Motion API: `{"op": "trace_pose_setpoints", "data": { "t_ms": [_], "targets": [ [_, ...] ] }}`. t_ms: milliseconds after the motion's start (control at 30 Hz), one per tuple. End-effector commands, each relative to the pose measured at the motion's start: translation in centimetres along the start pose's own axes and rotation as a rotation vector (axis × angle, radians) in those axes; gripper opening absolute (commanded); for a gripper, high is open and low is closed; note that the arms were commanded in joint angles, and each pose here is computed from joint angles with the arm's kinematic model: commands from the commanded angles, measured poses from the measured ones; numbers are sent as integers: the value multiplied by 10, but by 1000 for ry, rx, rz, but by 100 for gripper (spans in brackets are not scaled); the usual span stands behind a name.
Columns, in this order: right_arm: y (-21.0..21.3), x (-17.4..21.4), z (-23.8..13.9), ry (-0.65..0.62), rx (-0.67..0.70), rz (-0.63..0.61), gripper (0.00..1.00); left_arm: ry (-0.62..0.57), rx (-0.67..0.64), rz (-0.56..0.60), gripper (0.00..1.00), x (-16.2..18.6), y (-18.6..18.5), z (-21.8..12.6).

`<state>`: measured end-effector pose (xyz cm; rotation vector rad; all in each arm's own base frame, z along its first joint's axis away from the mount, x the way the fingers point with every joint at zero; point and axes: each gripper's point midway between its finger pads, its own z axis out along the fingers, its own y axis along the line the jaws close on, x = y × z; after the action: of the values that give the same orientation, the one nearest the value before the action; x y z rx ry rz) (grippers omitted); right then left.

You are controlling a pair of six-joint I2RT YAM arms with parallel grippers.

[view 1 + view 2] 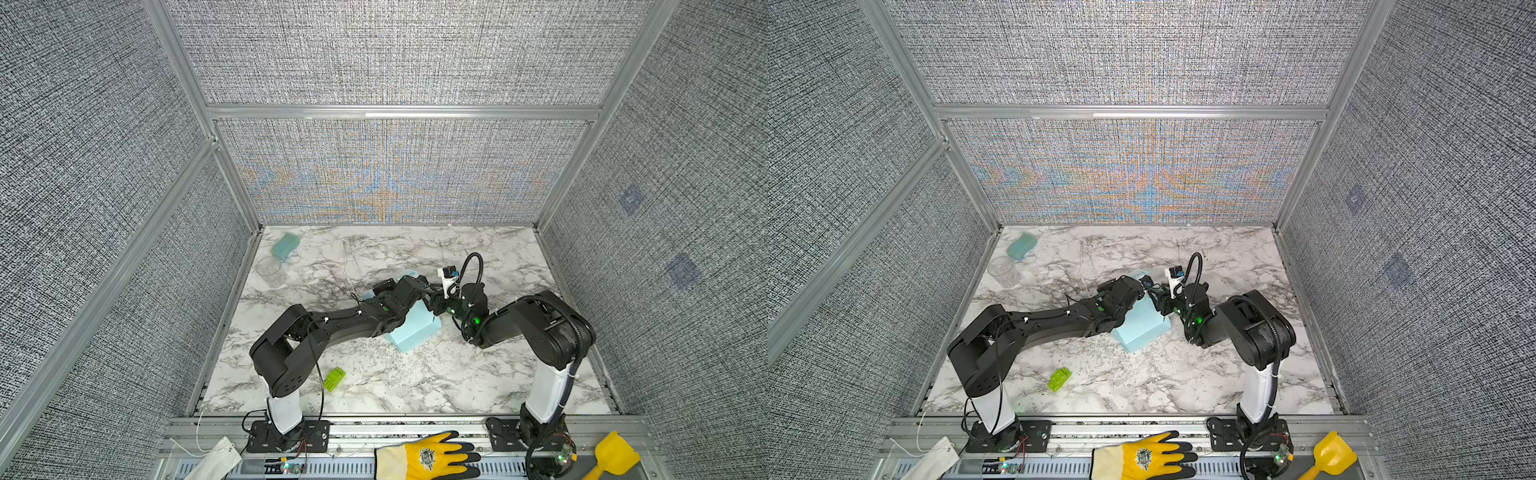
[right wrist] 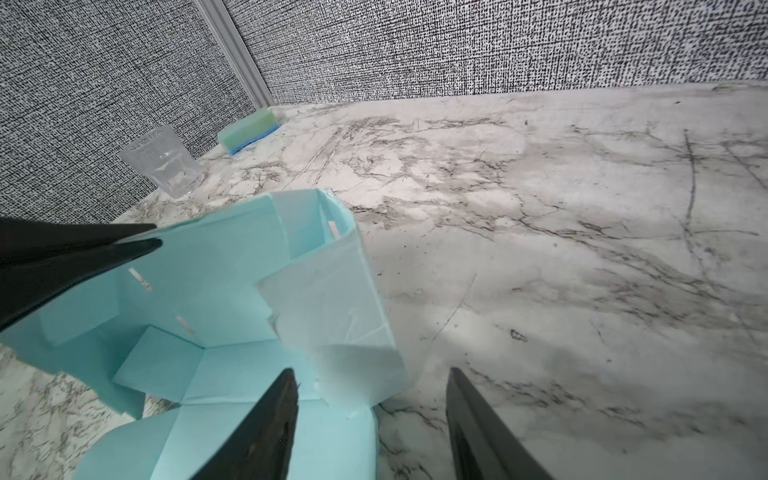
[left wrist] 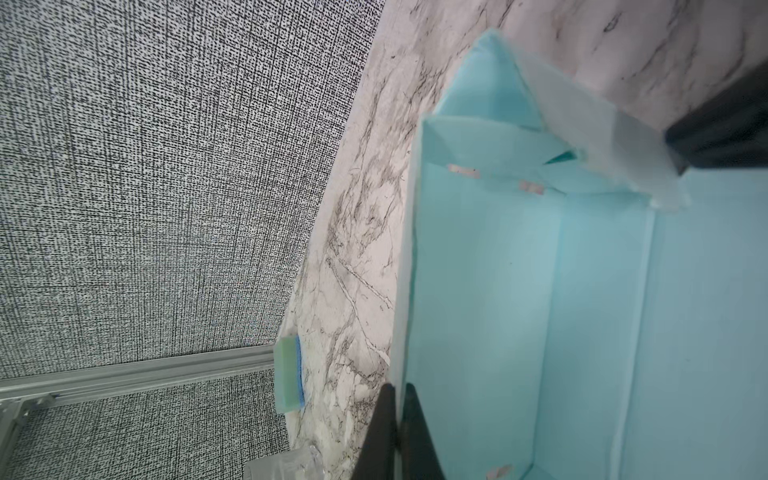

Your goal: Fold the paper box

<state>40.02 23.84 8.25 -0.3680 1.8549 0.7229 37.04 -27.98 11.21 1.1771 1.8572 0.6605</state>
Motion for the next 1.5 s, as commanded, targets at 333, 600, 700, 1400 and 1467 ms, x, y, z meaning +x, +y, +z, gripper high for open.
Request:
{"op": "trace_pose_setpoints", "data": {
  "t_ms": [333,600,700,1400,1467],
  "targets": [
    [-4,-5,12,-44,127,-37,63,26,112,26,0,12,-27,2],
    [-7,-9,20,-63,160,-19,63,29,115,30,0,12,-29,3],
    [-9,-10,17,-71,172,-19,62,33,116,31,0,13,-30,4],
    [4,-17,-3,-135,131,-19,23,72,93,45,0,13,-27,8],
    [6,-17,-8,-141,124,-23,26,68,91,46,0,12,-25,7]
  ]
}}
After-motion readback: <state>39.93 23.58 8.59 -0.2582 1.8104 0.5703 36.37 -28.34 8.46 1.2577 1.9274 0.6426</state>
